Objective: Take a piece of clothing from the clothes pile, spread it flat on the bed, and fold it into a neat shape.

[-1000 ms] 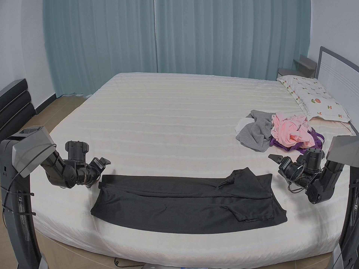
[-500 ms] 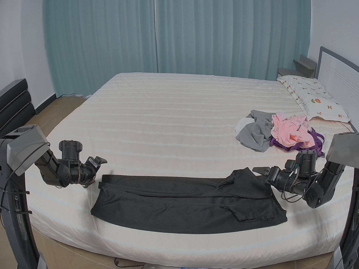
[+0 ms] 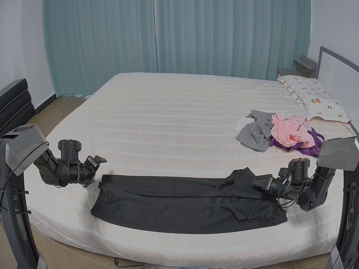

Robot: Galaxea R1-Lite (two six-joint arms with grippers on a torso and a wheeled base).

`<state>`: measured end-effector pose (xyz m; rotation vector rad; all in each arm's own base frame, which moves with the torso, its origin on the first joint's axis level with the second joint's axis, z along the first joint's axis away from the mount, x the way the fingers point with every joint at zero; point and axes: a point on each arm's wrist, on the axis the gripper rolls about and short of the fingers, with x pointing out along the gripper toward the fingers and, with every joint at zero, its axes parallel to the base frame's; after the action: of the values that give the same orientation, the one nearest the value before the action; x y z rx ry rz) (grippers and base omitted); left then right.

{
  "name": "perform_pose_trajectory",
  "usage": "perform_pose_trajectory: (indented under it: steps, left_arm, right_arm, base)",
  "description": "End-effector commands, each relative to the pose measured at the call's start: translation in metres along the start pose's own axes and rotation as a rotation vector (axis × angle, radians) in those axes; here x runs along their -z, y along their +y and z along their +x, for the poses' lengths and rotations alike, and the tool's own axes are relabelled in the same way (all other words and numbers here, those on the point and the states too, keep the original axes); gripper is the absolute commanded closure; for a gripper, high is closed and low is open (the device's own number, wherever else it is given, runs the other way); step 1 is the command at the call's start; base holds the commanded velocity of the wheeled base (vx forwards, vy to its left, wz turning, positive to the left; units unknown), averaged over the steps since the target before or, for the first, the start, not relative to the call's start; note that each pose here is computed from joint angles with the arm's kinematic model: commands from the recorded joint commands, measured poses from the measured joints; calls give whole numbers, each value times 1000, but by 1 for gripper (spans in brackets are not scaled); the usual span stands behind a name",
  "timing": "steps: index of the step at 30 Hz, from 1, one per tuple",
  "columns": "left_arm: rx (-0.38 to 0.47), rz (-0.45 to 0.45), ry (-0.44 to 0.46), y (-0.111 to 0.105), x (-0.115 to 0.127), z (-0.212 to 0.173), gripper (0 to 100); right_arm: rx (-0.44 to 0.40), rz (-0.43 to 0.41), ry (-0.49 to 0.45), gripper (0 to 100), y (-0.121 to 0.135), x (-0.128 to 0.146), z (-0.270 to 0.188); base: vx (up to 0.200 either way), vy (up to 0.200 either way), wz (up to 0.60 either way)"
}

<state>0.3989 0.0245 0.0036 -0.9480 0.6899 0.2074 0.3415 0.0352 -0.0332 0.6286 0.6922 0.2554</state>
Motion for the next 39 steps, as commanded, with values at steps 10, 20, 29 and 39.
perform_pose_trajectory:
  steps: [10,20,29,39]
  left_arm:
    - [0,0,-1,0,0,0,0]
    - [-2,1,1,1,1,-1,0]
    - [-2,2,2,1,1,0,0]
    - [-4,1,4,1,2,0,0]
  right_arm:
    - [25,3,-7,100,-4,4,-30]
    - [17,-3,-16,100,-7,23,-48]
    - [27,-29,1,100,-9,32,-54]
    - [-23,-59,-80,0,13,12,-68]
  base:
    - [0,0,0]
    - [0,0,0]
    - [0,0,0]
    - [0,0,0]
